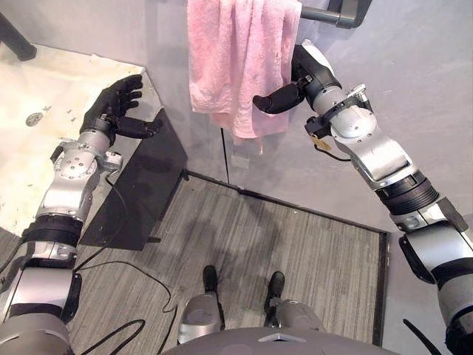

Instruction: Organize the bathroom.

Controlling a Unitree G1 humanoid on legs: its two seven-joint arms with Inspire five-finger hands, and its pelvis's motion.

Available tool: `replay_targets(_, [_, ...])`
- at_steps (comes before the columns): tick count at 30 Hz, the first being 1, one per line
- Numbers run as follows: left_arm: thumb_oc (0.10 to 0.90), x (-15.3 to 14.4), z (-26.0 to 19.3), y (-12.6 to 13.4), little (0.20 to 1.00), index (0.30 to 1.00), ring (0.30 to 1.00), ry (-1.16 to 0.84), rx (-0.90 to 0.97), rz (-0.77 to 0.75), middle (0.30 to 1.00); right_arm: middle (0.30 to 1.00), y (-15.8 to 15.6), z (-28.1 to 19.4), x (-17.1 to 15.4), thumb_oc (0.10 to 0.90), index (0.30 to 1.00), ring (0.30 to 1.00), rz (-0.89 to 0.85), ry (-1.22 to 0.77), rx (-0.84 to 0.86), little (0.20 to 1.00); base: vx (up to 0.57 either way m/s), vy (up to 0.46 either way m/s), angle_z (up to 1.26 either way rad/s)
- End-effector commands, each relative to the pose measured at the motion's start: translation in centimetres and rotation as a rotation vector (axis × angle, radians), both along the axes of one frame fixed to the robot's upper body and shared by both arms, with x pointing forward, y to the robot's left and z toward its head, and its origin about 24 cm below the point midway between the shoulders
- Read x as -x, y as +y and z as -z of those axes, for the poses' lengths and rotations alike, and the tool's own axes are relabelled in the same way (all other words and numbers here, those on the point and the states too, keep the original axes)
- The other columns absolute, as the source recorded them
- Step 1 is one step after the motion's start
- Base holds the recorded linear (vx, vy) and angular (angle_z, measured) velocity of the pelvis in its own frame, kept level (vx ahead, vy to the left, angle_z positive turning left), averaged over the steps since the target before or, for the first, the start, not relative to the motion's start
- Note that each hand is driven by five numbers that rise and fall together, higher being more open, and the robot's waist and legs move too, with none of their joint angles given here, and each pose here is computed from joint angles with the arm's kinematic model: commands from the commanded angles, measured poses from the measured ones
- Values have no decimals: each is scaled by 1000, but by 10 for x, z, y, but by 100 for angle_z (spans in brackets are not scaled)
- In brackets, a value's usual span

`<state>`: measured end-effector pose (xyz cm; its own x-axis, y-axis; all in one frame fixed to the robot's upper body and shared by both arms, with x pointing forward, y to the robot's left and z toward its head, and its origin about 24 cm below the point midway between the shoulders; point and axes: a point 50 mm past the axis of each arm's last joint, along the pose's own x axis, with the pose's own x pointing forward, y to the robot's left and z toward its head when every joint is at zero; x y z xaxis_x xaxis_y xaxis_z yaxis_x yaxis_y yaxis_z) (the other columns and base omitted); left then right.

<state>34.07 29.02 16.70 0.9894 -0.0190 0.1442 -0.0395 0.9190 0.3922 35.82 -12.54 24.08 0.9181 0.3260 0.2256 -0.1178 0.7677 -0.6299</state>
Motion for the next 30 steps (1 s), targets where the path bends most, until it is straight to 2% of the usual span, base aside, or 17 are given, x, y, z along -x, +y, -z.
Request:
replay_targets(1, [800, -8, -66, -20, 900, 900, 900, -218, -74, 130, 900, 900, 10, -79, 12, 800, 900, 900, 34, -360, 6, 900, 0, 0, 0])
replay_targets(7, [800, -12, -71, -46, 900, 900, 900, -191, -4, 328, 900, 900, 8, -75, 8, 800, 900, 900, 42, -332, 24, 900, 0, 0, 0])
replay_targets(9, [800, -12, -77, -50, 900, 900, 900, -216, 27, 347, 900, 900, 8, -72, 7, 800, 900, 900, 40, -318, 33, 900, 8, 16, 0])
replay_targets(22, [800, -18, -111, -43, 900, 900, 900, -369, 51, 244, 900, 900, 18, -58, 2, 800, 900, 900, 13, -261, 91, 900, 1, 3, 0])
replay_targets(30, [800, -27, -110, -50, 900, 900, 900, -312, 93, 280, 900, 900, 22, -58, 3, 800, 900, 900, 5, -268, 87, 900, -34, 0, -3])
